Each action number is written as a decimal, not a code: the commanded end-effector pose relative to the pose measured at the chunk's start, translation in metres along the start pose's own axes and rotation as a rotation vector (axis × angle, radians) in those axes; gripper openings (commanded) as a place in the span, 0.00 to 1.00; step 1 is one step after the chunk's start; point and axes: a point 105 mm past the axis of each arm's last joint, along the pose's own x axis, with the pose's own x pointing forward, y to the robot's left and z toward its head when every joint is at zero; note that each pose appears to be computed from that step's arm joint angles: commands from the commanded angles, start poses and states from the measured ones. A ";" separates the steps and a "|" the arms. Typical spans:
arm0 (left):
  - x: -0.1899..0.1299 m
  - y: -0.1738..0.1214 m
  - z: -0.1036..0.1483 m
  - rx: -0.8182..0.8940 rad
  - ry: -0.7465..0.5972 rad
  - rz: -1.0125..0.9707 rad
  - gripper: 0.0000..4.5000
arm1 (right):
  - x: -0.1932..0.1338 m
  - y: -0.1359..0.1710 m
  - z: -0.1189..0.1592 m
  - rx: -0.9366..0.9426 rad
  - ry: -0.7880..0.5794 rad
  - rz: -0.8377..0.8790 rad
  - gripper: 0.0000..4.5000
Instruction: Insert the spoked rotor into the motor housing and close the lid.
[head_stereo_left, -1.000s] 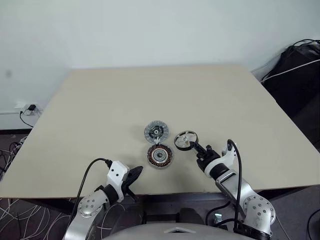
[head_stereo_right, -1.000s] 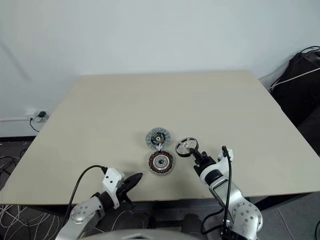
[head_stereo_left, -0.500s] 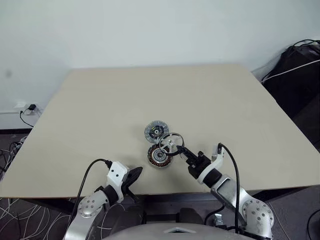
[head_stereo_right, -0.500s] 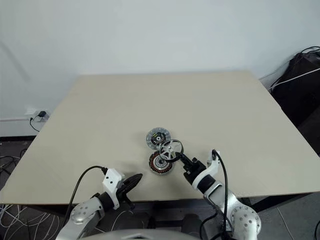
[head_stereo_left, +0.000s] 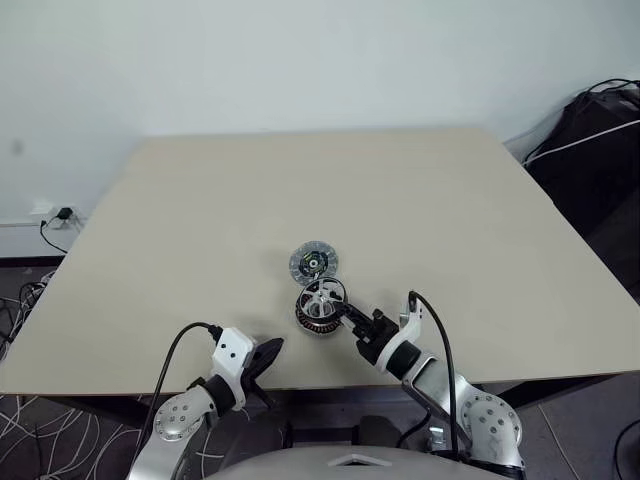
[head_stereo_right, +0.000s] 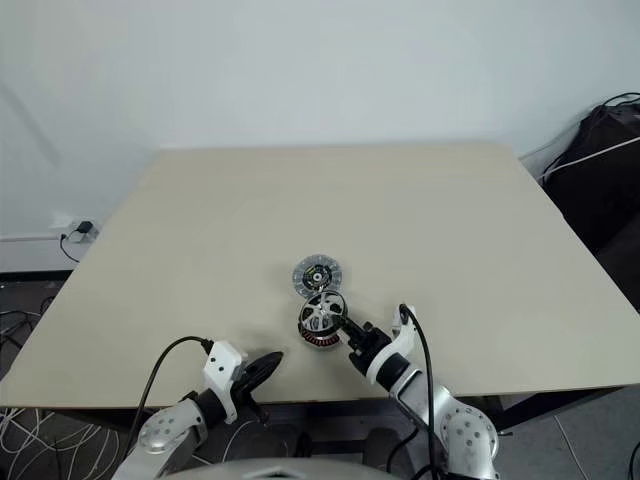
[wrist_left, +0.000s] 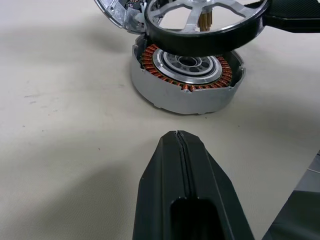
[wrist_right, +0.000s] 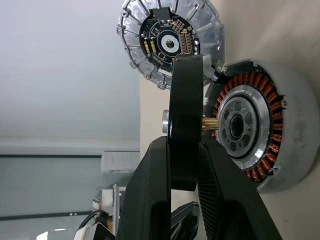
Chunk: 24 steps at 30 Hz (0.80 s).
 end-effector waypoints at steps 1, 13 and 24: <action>-0.001 0.003 0.011 0.030 -0.034 0.008 0.00 | 0.006 0.015 0.001 -0.012 -0.008 0.065 0.09; 0.000 0.002 0.012 0.033 -0.035 0.003 0.00 | 0.012 0.007 0.000 -0.002 0.003 0.036 0.09; 0.001 0.003 0.012 0.034 -0.036 0.007 0.00 | 0.015 -0.003 -0.001 0.001 0.007 0.001 0.17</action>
